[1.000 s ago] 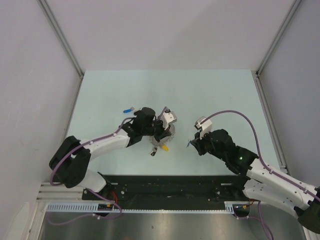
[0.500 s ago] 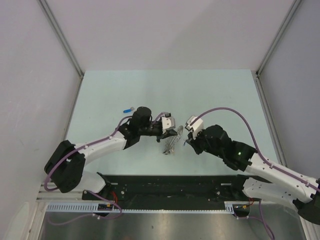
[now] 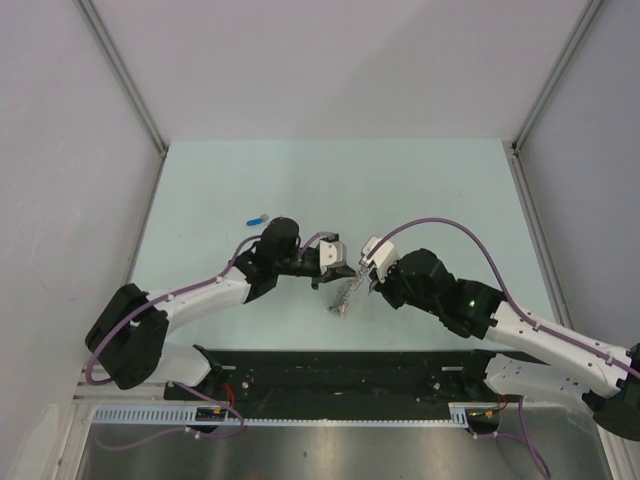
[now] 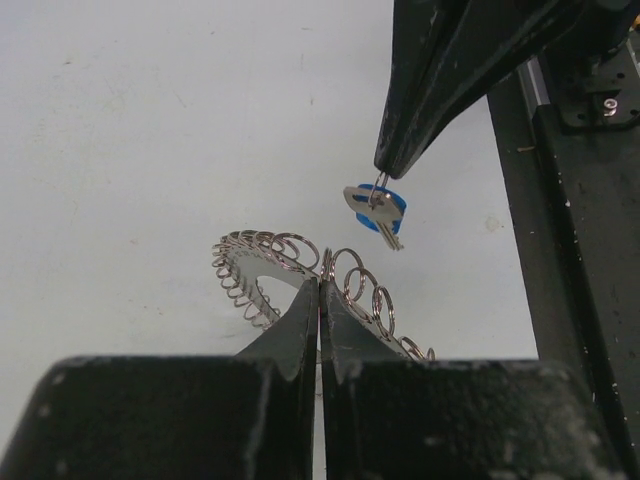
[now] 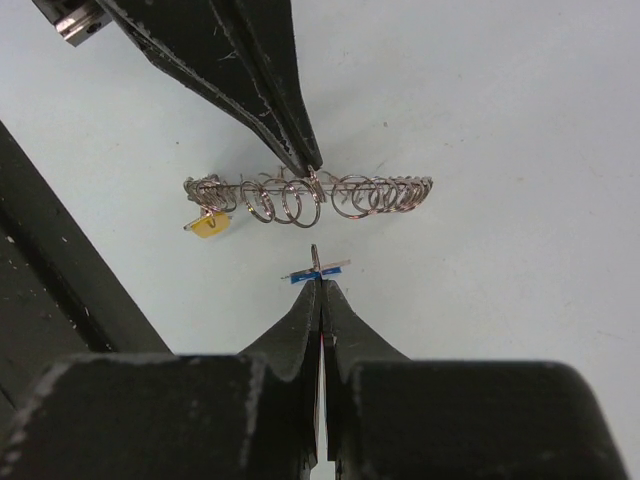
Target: Put the keys on the keyring
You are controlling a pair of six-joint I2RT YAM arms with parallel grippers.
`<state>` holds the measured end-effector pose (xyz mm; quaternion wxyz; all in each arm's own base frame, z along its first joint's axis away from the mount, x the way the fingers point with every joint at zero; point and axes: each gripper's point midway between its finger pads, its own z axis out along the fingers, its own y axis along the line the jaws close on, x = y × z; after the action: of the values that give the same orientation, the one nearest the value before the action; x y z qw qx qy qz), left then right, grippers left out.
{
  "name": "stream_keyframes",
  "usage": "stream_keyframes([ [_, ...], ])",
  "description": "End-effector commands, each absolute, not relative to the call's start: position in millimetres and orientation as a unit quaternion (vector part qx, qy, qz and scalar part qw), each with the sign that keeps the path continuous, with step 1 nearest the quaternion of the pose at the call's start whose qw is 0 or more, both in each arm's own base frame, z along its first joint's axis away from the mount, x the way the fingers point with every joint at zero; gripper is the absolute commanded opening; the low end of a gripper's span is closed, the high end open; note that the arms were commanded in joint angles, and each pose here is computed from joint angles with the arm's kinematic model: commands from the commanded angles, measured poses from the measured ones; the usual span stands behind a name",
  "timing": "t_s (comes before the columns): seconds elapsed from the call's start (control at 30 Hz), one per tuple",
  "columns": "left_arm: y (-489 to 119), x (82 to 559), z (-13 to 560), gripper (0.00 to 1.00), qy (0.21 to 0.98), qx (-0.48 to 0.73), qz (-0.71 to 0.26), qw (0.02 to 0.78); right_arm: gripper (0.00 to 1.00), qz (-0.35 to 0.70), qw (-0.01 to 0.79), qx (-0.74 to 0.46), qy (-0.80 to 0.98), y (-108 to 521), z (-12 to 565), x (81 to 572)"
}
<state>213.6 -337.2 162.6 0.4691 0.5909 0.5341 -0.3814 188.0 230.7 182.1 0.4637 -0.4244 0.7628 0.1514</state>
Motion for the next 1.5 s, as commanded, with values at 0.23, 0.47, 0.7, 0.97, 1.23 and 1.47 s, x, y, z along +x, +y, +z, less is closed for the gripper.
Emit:
stream_keyframes([
  [0.23,-344.8,205.1,185.0,0.01,0.501,0.588,-0.412,0.483,0.00,0.122,0.498,-0.438,0.738,239.2,201.2,196.3],
  [0.47,-346.0,204.3,181.4,0.00,0.499,0.592,-0.415,0.478,0.00,0.118,0.505,-0.436,0.736,241.0,203.3,199.6],
  [0.7,-346.0,201.6,184.5,0.00,0.491,0.593,-0.420,0.481,0.00,0.122,0.505,-0.435,0.735,244.1,202.9,200.1],
  [0.97,-347.2,201.0,183.1,0.00,0.488,0.594,-0.423,0.480,0.00,0.124,0.512,-0.433,0.732,245.7,205.4,201.2],
  [1.23,-347.9,199.8,182.8,0.00,0.486,0.595,-0.426,0.478,0.00,0.124,0.508,-0.437,0.732,247.0,202.6,200.9],
  [1.47,-347.6,202.0,180.6,0.01,0.492,0.593,-0.422,0.478,0.00,0.124,0.505,-0.435,0.735,248.2,200.0,201.5],
])
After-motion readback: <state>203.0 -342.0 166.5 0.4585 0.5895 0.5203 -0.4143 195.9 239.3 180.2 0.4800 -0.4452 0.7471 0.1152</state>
